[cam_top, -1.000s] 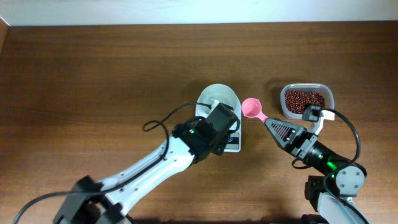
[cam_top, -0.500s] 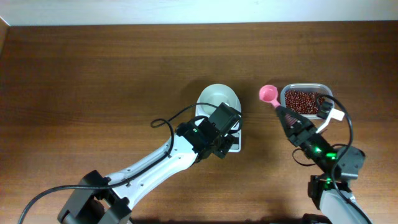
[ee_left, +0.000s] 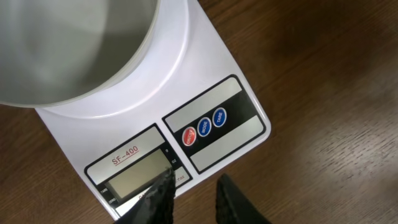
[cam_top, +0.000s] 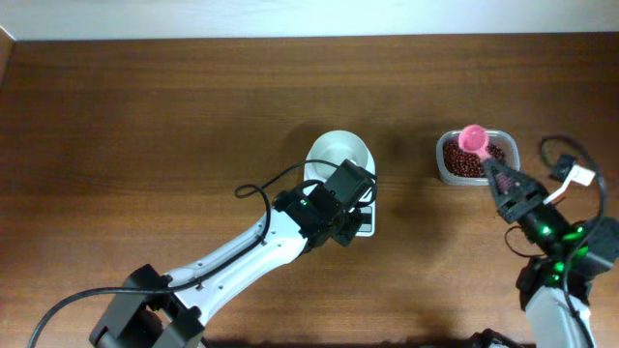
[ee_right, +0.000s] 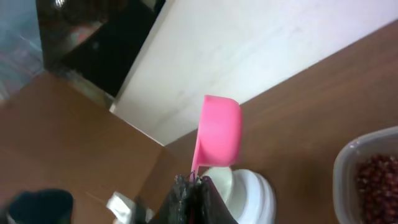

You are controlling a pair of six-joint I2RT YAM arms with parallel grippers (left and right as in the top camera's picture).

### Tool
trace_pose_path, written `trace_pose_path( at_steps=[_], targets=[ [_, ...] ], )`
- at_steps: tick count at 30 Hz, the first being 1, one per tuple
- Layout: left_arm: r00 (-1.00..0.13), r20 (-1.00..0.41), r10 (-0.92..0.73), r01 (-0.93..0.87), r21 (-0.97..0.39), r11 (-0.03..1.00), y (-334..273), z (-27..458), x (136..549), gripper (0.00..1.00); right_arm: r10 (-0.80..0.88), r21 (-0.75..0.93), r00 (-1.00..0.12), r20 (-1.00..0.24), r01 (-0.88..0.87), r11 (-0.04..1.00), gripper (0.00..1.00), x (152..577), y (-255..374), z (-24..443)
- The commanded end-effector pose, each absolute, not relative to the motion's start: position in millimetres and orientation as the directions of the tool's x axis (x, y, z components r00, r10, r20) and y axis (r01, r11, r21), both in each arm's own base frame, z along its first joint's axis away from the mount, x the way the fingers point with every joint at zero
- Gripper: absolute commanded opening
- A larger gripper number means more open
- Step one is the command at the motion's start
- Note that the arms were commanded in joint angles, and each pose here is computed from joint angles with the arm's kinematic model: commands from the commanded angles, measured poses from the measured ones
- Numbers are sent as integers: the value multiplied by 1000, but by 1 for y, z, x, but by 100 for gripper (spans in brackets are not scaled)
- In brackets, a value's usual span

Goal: Scoop and weigh 50g on scale
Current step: 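Carry the scoop with the right gripper over the bean tub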

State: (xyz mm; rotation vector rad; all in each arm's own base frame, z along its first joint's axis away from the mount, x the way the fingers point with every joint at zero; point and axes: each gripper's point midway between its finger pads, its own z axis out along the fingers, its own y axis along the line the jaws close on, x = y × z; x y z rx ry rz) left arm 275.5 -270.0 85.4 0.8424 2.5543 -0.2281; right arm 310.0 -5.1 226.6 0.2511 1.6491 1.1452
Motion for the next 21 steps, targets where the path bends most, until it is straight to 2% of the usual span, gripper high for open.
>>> trace_pose_path(
  at_steps=[1,3,4,7,10,12,14,16,19,21],
  targets=[
    [-701,-482,526,612,-26,791,-278,91,279,31,743,859,-434,-509,-320,401,4,319,-13,261],
    [-697,-490,523,612,-28,791,-280,92,281,36,728,813,-369,-578,-338,475,4,327,-23,273],
    [-696,-495,521,612,-28,790,-281,93,281,37,705,754,-278,-653,-322,572,4,337,-37,278],
    [-696,-495,521,612,-28,790,-281,93,282,39,601,602,-87,-794,-248,759,4,355,-68,300],
    [-696,-495,521,612,-28,790,-281,93,282,43,522,516,-14,-853,-183,837,4,366,-84,326],
    [-696,-495,521,612,-28,790,-281,93,281,50,446,449,-56,-893,-49,892,4,371,-102,323],
    [-696,-495,521,612,-28,790,-281,93,282,58,408,390,-161,-899,131,911,4,367,-122,309],
    [-696,-495,521,612,-28,790,-281,93,282,61,429,373,-232,-873,248,894,4,356,-133,301],
    [-696,-495,521,612,-28,791,-281,93,282,64,504,329,-337,-795,457,826,4,315,-142,286],
    [-696,-495,521,612,-28,791,-281,93,282,65,531,299,-379,-758,522,799,4,290,-139,280]
  ],
)
